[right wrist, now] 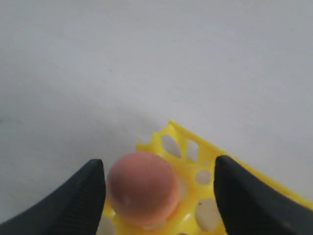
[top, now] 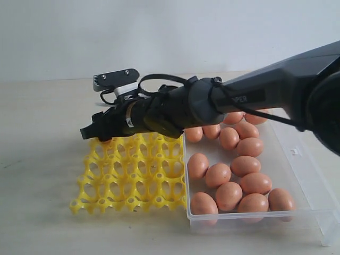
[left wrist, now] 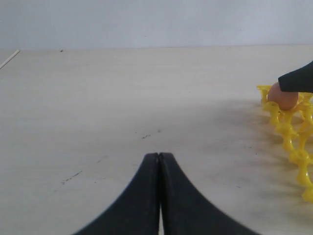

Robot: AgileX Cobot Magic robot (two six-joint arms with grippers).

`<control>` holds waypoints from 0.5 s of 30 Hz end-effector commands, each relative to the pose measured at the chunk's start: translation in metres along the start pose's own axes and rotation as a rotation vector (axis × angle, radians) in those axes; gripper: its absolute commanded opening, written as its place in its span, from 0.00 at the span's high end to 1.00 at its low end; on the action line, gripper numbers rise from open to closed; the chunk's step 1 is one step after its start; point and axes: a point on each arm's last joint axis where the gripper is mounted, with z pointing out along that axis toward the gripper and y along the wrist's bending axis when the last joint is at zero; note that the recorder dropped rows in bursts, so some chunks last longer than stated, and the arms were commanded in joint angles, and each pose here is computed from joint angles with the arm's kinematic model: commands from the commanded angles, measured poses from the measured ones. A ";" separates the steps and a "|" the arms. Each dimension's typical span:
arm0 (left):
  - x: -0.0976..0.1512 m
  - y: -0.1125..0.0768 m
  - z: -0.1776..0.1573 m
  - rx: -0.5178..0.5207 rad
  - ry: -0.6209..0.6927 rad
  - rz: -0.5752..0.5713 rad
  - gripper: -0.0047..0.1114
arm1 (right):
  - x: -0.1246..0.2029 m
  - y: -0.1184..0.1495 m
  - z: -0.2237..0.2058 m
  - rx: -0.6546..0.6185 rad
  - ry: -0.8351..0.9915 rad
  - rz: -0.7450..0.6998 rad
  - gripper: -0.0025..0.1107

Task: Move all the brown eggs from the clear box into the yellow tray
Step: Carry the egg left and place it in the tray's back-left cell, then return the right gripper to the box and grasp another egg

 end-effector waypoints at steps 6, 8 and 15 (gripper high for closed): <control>-0.003 0.000 -0.001 0.007 -0.023 -0.009 0.96 | -0.057 -0.030 -0.104 0.282 0.224 -0.140 0.71; -0.003 0.000 -0.001 0.007 -0.023 -0.009 0.96 | -0.057 -0.045 -0.125 0.349 0.320 -0.129 0.80; -0.003 0.000 -0.001 0.007 -0.023 -0.009 0.96 | -0.019 -0.086 -0.173 0.403 0.560 -0.147 0.97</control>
